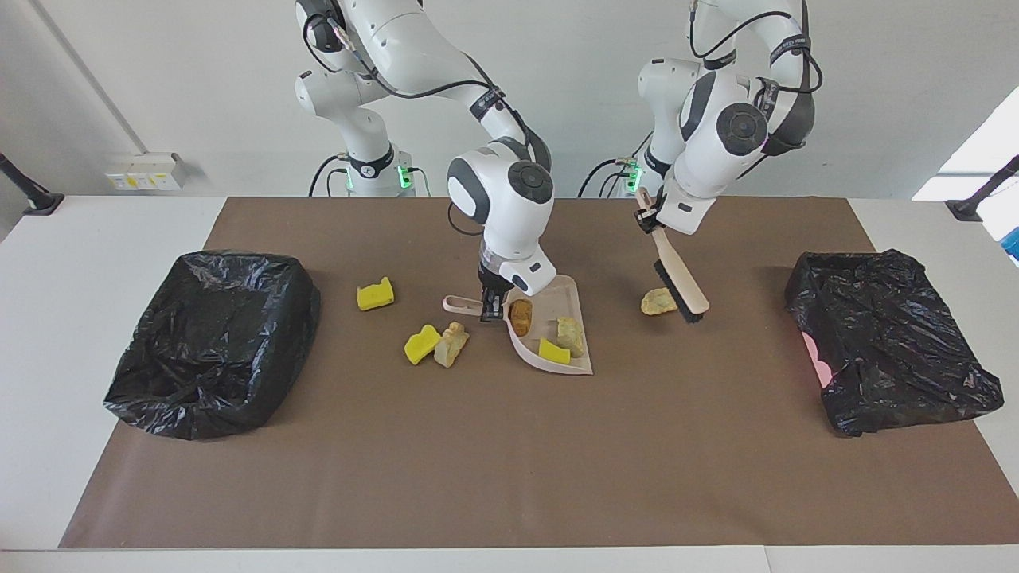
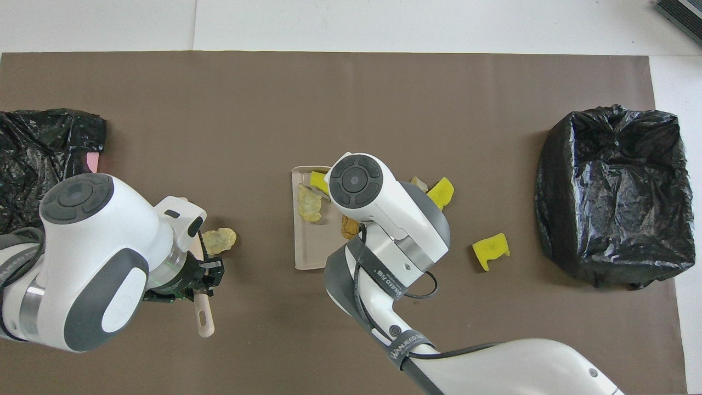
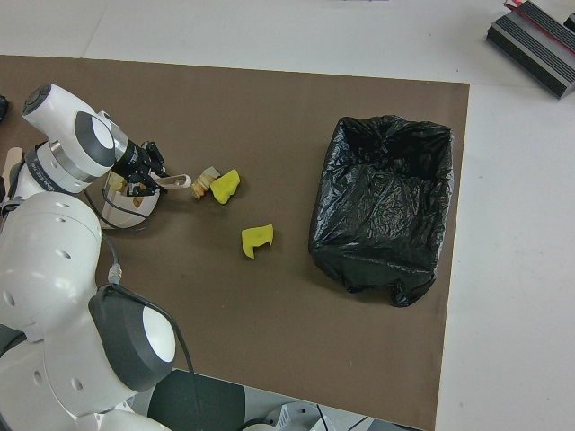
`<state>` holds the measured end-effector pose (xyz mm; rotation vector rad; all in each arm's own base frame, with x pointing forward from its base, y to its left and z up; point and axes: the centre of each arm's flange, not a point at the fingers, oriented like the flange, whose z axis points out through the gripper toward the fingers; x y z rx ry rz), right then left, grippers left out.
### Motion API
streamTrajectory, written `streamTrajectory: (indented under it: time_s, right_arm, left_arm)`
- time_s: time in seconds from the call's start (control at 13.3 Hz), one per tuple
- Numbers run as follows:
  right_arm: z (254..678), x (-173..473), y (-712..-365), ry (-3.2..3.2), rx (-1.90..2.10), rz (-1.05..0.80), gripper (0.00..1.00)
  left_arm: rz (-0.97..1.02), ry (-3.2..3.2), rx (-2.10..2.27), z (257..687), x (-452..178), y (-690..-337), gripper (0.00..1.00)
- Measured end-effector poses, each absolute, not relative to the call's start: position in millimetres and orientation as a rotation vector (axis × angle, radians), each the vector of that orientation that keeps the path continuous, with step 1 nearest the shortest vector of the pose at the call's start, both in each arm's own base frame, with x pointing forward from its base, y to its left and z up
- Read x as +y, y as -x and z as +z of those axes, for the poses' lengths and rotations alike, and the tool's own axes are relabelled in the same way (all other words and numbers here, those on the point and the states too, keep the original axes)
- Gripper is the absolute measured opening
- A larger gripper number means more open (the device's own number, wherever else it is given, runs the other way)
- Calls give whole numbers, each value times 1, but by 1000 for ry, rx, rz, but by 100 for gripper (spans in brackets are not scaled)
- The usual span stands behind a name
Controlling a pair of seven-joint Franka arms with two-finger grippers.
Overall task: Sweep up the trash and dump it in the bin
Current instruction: 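Sweep the debris into the dustpan with the brush in the left gripper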
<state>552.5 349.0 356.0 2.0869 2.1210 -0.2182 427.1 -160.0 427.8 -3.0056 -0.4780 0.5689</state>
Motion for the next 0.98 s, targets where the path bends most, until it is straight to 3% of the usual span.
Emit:
streamTrajectory:
  time_s: [0.23, 0.45, 0.98]
  right_arm:
    - [355, 349, -552, -2086, 2122, -222, 31]
    - [354, 349, -551, -2086, 2123, -224, 31]
    - [351, 350, -551, -2083, 2127, -211, 31]
  left_arm:
    - [601, 2976, -546, 402, -135, -392, 26]
    - [519, 3005, -558, 372, -136, -384, 26]
    - [286, 3134, -306, 347, -230, -387, 26]
